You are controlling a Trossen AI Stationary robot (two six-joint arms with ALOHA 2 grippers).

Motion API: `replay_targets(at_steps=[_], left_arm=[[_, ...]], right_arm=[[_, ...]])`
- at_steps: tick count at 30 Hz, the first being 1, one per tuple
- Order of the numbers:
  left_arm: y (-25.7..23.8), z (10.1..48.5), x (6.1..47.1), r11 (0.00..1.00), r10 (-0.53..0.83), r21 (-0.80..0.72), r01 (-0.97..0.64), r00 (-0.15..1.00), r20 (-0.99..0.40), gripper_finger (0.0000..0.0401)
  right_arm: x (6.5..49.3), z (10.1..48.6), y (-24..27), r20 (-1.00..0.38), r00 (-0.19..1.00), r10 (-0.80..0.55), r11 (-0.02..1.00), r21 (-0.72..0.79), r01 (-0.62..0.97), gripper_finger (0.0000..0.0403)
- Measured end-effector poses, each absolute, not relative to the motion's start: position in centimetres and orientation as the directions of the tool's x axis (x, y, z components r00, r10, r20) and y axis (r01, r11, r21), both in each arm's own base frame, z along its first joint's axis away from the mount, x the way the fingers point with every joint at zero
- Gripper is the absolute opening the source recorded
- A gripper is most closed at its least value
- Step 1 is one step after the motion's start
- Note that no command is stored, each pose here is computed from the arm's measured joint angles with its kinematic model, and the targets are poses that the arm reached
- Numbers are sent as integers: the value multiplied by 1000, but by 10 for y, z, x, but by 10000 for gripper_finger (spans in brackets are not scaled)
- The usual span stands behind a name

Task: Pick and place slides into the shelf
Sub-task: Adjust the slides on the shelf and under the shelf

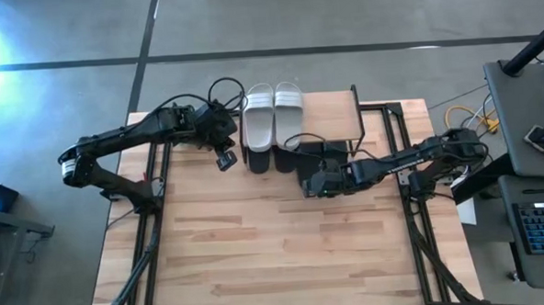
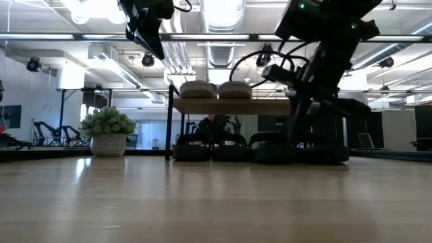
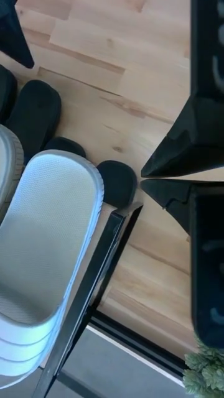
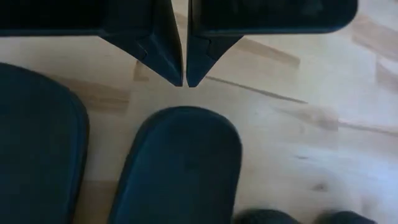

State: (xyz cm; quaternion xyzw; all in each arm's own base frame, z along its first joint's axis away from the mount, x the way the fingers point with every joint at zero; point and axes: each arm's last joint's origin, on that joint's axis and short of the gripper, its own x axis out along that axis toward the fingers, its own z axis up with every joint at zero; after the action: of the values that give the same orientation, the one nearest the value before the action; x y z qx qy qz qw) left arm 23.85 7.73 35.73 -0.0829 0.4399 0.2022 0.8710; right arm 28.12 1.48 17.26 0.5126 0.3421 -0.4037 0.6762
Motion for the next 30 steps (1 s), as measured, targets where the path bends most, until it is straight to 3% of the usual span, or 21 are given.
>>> replay_targets(at_steps=[12,30], left_arm=[[79,360,241,904,317,70,-421,552,-771,0],[79,360,242,904,319,69,-423,558,-766,0]], right_arm=[[294,146,18,-889,439,-128,151,420,895,13],[295,144,5,-830,380,-408,128,360,924,13]])
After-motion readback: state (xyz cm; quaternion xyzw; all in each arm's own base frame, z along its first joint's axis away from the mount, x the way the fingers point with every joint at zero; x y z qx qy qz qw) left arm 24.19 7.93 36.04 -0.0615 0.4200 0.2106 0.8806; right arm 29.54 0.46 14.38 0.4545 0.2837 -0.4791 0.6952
